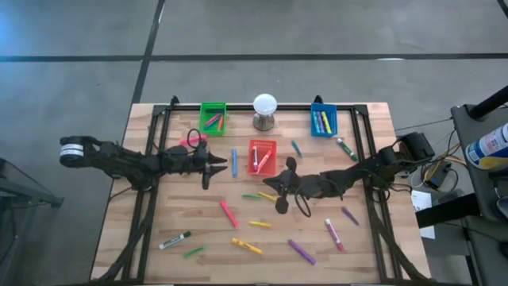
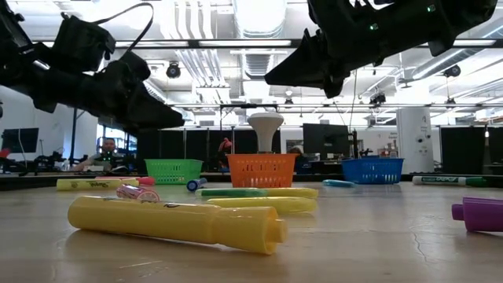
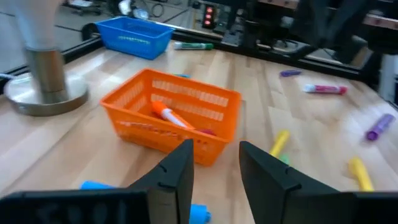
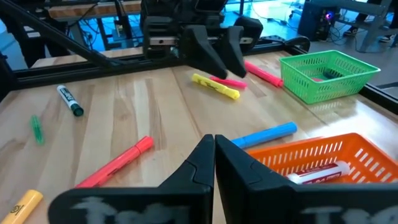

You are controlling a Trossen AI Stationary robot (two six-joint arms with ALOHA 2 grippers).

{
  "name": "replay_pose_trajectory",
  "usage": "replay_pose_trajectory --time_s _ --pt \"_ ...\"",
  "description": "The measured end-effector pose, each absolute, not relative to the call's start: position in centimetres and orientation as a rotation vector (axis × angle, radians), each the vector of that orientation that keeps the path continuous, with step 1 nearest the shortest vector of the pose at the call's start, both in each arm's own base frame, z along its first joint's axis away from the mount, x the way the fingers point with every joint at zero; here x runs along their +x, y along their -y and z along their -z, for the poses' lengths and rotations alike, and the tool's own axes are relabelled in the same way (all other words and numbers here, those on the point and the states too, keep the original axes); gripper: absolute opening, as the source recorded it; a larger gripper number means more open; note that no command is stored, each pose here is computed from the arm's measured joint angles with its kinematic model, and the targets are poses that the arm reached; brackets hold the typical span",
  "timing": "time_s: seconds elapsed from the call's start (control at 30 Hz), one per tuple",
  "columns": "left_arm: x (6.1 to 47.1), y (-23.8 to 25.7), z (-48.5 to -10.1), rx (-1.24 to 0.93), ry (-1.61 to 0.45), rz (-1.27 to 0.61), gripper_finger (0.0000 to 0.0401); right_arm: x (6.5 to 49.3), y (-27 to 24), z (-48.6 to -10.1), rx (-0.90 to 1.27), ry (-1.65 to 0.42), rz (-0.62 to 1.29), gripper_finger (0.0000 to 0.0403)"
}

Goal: Pick & Place Markers
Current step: Put the orange highlighter into the blue bin

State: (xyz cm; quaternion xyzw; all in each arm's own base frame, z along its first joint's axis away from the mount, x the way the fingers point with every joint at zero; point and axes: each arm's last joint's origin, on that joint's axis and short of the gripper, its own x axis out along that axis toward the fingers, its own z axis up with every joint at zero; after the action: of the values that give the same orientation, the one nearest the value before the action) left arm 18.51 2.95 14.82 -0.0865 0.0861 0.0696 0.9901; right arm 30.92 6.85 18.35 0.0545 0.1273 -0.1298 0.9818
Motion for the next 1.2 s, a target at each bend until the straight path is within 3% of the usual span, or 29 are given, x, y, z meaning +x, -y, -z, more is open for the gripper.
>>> replay_pose_trajectory --time_s 0.33,0.9,1.2 --pt "18.7 0.9 -14.0 -0.166 -0.332 0.033 0.0121 30.9 -6.8 -18.1 0.101 -0.277 0.263 0.0008" --pt "18.6 7.2 -14.6 -0.172 -0.579 0.075 0.0122 30.9 -6.8 -18.2 0.102 -0.276 0.263 0.0008" --pt "17.9 9.2 -15.4 -0.115 -0.705 0.01 0.0122 30.9 -6.8 -18.2 0.102 -0.276 0.263 0.0008"
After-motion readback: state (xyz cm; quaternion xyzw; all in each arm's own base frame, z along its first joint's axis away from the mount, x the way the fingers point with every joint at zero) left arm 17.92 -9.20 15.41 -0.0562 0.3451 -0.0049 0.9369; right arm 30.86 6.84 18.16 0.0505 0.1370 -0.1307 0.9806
